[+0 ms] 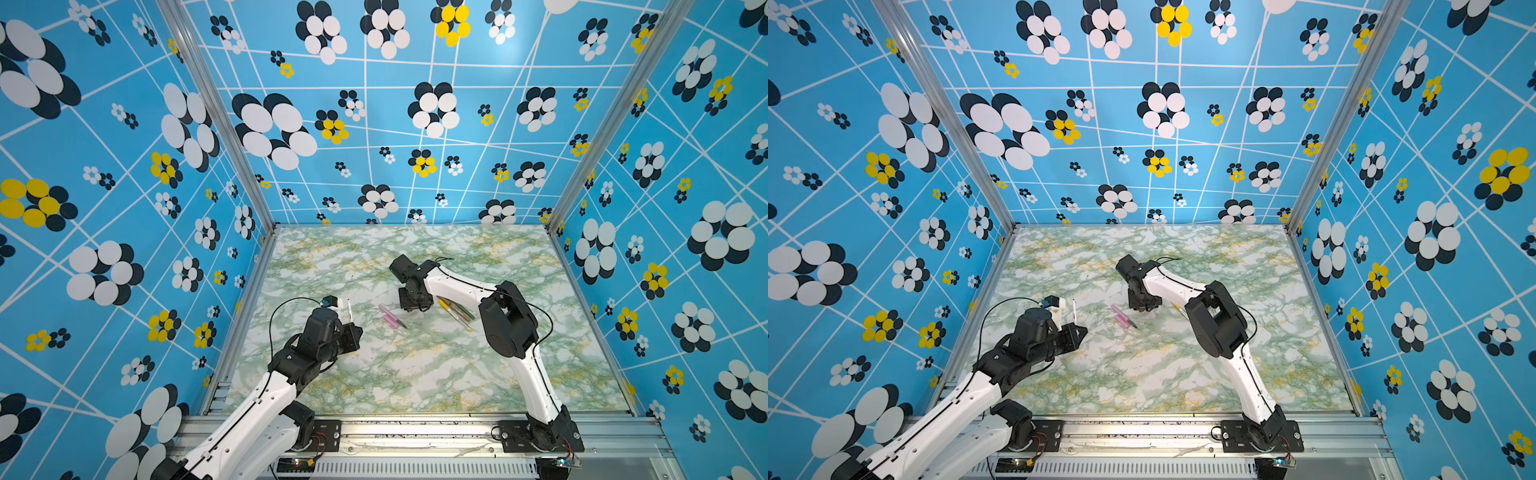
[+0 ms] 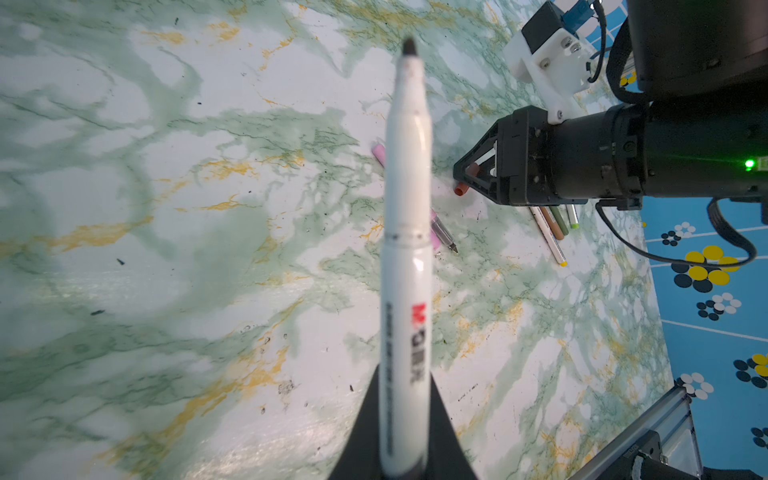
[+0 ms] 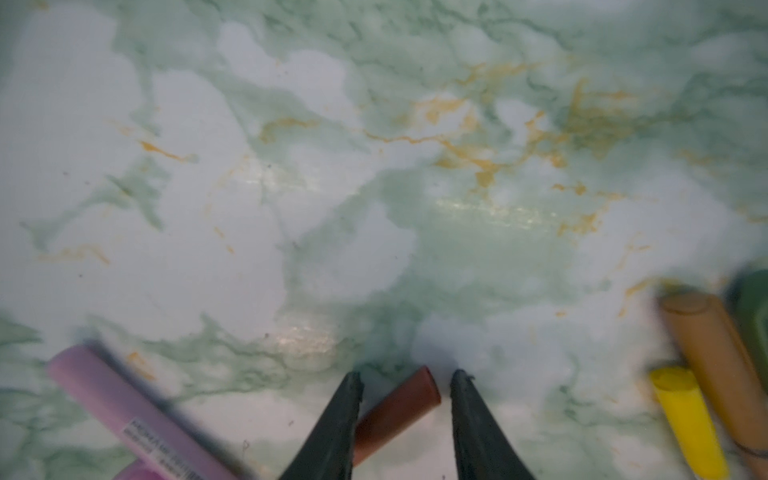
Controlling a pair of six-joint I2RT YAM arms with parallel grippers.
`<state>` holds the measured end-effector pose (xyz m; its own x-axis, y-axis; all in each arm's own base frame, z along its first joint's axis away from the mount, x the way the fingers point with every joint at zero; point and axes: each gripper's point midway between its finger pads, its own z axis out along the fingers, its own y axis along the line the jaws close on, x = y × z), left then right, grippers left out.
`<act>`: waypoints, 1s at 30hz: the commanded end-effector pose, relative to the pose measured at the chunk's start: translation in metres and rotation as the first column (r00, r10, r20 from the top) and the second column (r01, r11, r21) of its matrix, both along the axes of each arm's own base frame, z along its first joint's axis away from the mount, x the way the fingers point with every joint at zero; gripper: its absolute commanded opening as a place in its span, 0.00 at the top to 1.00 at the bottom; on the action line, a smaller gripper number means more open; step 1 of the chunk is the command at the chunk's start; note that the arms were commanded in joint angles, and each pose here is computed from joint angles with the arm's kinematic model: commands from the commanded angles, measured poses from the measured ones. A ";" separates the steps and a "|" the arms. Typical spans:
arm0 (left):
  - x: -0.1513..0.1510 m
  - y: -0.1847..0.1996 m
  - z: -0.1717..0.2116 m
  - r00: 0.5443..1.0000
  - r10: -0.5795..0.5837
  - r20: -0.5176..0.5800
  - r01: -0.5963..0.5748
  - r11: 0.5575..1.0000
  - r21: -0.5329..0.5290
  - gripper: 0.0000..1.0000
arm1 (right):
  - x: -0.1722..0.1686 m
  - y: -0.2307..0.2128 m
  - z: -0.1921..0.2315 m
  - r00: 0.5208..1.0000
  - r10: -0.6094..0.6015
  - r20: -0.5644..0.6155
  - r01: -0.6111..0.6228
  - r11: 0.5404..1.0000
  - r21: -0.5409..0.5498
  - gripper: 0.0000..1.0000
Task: Insert the pens into the pen caps
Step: 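Lift the red cap and carry it toward the pen tip in the left gripper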
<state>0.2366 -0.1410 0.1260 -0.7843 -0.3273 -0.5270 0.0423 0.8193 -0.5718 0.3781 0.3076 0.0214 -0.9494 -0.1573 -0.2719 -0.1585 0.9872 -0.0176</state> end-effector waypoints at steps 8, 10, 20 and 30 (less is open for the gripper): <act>0.001 0.000 0.005 1.000 -0.012 0.017 0.012 1.000 -0.005 1.00 | -0.034 -0.025 -0.022 0.996 0.003 -0.093 -0.012 0.996 -0.093 0.61; 0.001 -0.001 0.005 1.000 -0.014 0.016 0.014 1.000 -0.005 1.00 | -0.034 -0.023 -0.024 0.995 0.003 -0.098 -0.012 0.996 -0.089 0.65; -0.001 -0.001 0.004 1.000 -0.014 0.011 0.014 1.000 -0.016 1.00 | -0.038 -0.027 -0.032 0.992 -0.006 -0.124 -0.008 0.993 -0.114 0.80; 0.002 -0.005 0.005 1.000 -0.028 0.010 0.028 0.999 -0.022 1.00 | -0.037 -0.026 -0.026 0.993 -0.013 -0.118 0.000 0.994 -0.106 0.90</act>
